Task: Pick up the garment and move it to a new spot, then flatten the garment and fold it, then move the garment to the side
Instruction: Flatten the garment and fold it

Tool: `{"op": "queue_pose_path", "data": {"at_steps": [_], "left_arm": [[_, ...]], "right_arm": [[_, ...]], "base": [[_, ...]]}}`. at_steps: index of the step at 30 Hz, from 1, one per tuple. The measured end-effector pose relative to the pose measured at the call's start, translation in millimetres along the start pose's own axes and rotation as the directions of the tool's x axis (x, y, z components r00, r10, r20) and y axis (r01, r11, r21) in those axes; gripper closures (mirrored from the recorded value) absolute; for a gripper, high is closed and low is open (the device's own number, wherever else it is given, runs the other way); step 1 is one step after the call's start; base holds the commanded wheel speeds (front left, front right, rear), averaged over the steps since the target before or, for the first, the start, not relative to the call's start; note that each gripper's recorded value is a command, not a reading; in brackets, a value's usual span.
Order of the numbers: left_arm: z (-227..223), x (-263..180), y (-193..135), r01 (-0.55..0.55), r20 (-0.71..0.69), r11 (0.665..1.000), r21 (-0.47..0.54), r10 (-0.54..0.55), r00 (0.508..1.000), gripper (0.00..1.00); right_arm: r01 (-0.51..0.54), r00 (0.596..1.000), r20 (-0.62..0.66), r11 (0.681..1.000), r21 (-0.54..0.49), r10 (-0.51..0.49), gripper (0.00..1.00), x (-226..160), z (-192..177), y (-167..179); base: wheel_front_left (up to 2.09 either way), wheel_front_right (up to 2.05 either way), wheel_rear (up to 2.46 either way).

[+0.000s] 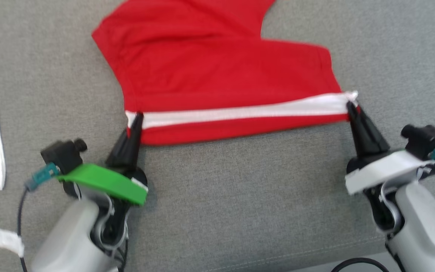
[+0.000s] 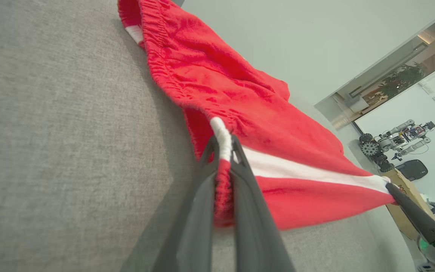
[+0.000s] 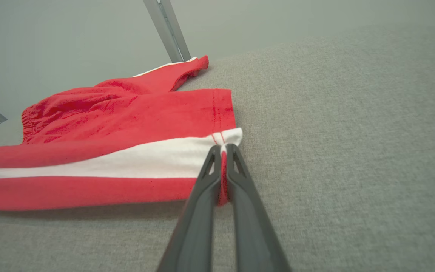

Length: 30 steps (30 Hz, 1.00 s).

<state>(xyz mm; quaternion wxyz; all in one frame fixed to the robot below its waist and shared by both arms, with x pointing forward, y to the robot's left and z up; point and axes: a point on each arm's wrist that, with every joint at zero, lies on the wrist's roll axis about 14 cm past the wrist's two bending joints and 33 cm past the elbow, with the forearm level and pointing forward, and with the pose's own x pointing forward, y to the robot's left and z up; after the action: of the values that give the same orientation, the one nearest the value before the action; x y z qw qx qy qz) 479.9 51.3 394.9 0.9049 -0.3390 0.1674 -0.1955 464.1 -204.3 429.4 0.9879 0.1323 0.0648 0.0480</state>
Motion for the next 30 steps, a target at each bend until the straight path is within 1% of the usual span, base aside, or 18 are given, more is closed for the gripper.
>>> {"op": "queue_pose_path", "data": {"at_steps": [7, 10, 14, 18, 21, 24, 25, 26, 30], "left_arm": [[-21.7, -55.4, -12.3, -0.048, -0.023, 0.998, -0.035, 0.047, 0.999, 1.0], [-27.0, -80.0, -16.8, -0.069, -0.017, 0.996, -0.049, 0.068, 0.998, 1.0], [-25.7, -107.0, -25.8, -0.084, 0.026, 0.993, -0.078, 0.086, 0.996, 1.0], [-30.9, -130.2, -35.1, -0.082, 0.043, 0.994, -0.077, 0.085, 0.995, 1.0], [-18.1, -136.7, -41.5, -0.069, 0.098, 0.994, -0.079, 0.077, 0.992, 1.0], [0.8, -138.6, -44.9, -0.058, 0.161, 0.996, -0.074, 0.069, 0.984, 1.0], [16.8, -133.4, -47.4, -0.046, 0.208, 0.995, -0.083, 0.063, 0.976, 1.0], [26.0, -128.3, -50.1, -0.035, 0.231, 0.996, -0.082, 0.053, 0.971, 1.0], [52.0, -107.4, -53.4, -0.01, 0.284, 0.997, -0.076, 0.031, 0.958, 1.0]], "right_arm": [[0.022, 0.999, -0.039, 0.999, 0.024, -0.021, 1.0, -50.3, -7.2, 2.1], [0.009, 0.999, -0.054, 1.0, 0.018, -0.008, 1.0, -72.2, -10.6, 8.2], [0.007, 0.999, -0.049, 1.0, 0.023, -0.006, 1.0, -99.0, -9.6, 11.1], [0.001, 1.0, -0.024, 1.0, 0.022, 0.0, 1.0, -118.8, -2.7, 12.1], [-0.024, 0.999, 0.025, 1.0, 0.019, 0.023, 1.0, -116.4, 12.9, 18.1], [-0.072, 0.995, 0.067, 0.997, 0.006, 0.071, 1.0, -101.9, 28.7, 31.4], [-0.106, 0.989, 0.108, 0.994, -0.003, 0.106, 1.0, -84.4, 45.3, 41.0], [-0.118, 0.985, 0.127, 0.993, -0.011, 0.118, 1.0, -73.9, 53.9, 44.3], [-0.135, 0.983, 0.116, 0.989, -0.059, 0.142, 1.0, -33.9, 61.4, 47.0]], "base": [[0.0, 0.0, 0.0], [0.0, 0.0, 0.0], [0.0, 0.0, 0.0], [0.0, 0.0, 0.0], [0.0, 0.0, 0.0], [0.0, 0.0, 0.0], [0.0, 0.0, 0.0], [0.0, 0.0, 0.0], [0.0, 0.0, 0.0]]}}
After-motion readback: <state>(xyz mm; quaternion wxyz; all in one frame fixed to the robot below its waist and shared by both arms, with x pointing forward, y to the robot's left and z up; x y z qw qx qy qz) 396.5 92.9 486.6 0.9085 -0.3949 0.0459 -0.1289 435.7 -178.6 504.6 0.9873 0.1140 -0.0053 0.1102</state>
